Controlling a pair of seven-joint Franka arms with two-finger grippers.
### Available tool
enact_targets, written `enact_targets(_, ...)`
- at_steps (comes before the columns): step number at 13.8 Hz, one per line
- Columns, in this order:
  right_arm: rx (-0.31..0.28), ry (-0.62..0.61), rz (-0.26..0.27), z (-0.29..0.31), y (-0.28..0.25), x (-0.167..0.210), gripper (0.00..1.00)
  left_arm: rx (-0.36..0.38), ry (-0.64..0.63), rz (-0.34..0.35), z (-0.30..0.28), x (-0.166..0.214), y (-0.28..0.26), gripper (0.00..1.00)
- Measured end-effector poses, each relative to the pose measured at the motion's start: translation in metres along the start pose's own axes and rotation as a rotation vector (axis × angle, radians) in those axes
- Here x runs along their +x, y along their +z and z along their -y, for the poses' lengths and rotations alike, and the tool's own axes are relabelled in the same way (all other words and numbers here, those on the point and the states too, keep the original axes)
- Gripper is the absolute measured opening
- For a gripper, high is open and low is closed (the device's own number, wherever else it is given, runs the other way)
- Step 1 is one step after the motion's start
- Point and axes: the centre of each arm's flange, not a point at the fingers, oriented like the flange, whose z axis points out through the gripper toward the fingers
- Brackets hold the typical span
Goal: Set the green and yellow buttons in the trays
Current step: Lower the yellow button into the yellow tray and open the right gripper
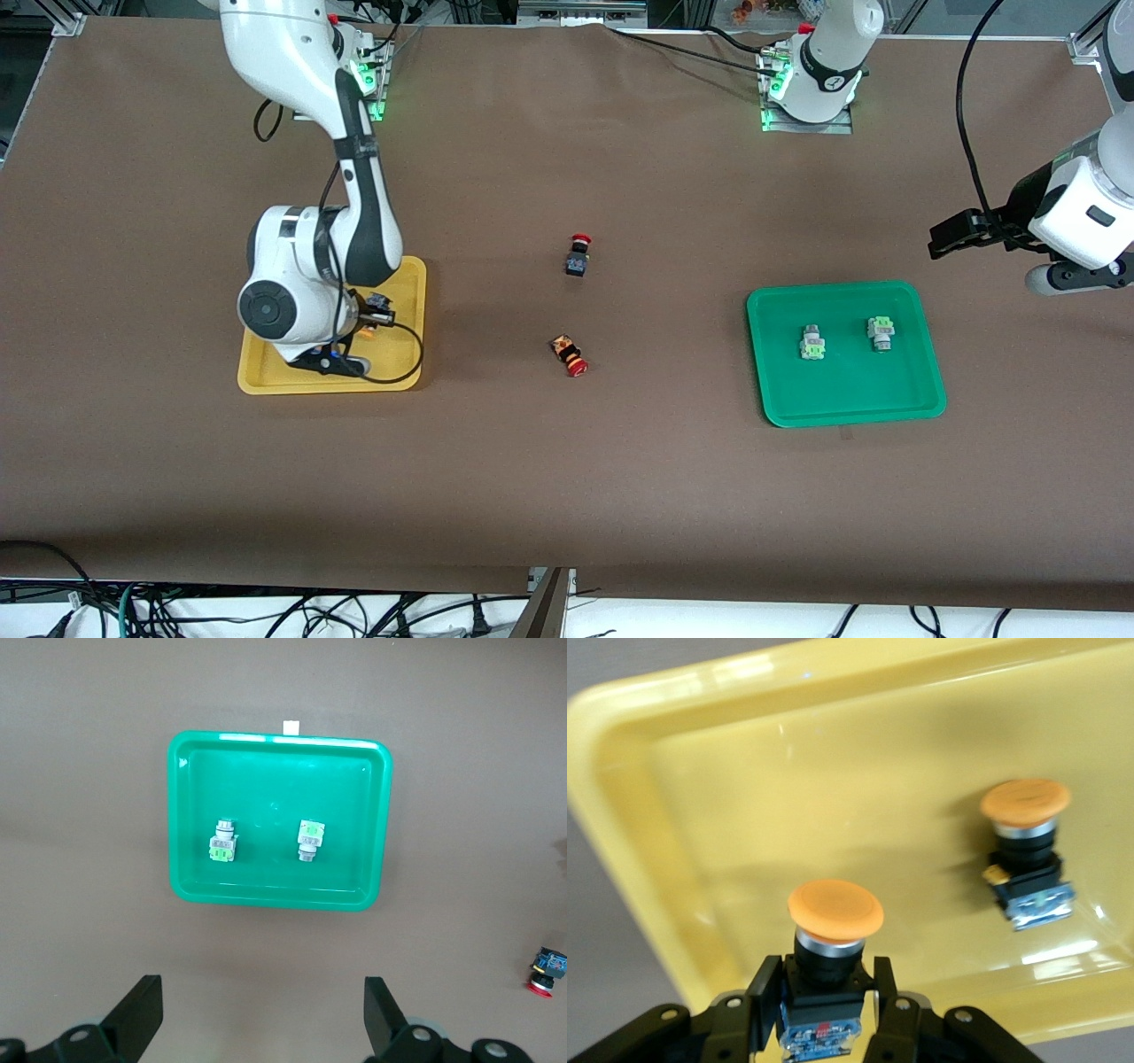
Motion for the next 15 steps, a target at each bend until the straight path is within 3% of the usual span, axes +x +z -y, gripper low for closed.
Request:
enact_targets(2, -0.001, 0.010, 0.004, -0.006, 0.003, 0.003, 0.51, 0.000, 0.001, -0.001, 0.000, 0.000, 0.000, 1.00)
enact_targets(5, 0.001, 0.002, -0.004, -0.001, -0.001, 0.003, 0.71, 0.000, 0.003, -0.001, 0.000, 0.000, 0.000, 1.00)
enact_targets(8, 0.008, -0.008, -0.017, 0.004, -0.009, 0.003, 0.75, 0.000, 0.003, -0.001, 0.001, 0.000, 0.000, 1.00)
enact_targets(9, 0.015, -0.015, -0.027, 0.007, -0.016, 0.002, 0.81, 0.000, 0.003, -0.001, 0.002, 0.001, 0.000, 1.00)
enact_targets(12, 0.049, -0.042, -0.048, 0.018, -0.046, -0.005, 0.85, 0.000, 0.004, -0.001, 0.001, 0.001, -0.001, 1.00)
enact_targets(14, 0.084, -0.062, -0.071, 0.024, -0.075, -0.011, 0.98, 0.000, 0.004, -0.001, 0.001, 0.001, -0.001, 1.00)
enact_targets(15, 0.106, -0.073, -0.081, 0.026, -0.092, -0.016, 0.98, 0.000, 0.004, -0.001, 0.001, 0.001, -0.001, 1.00)
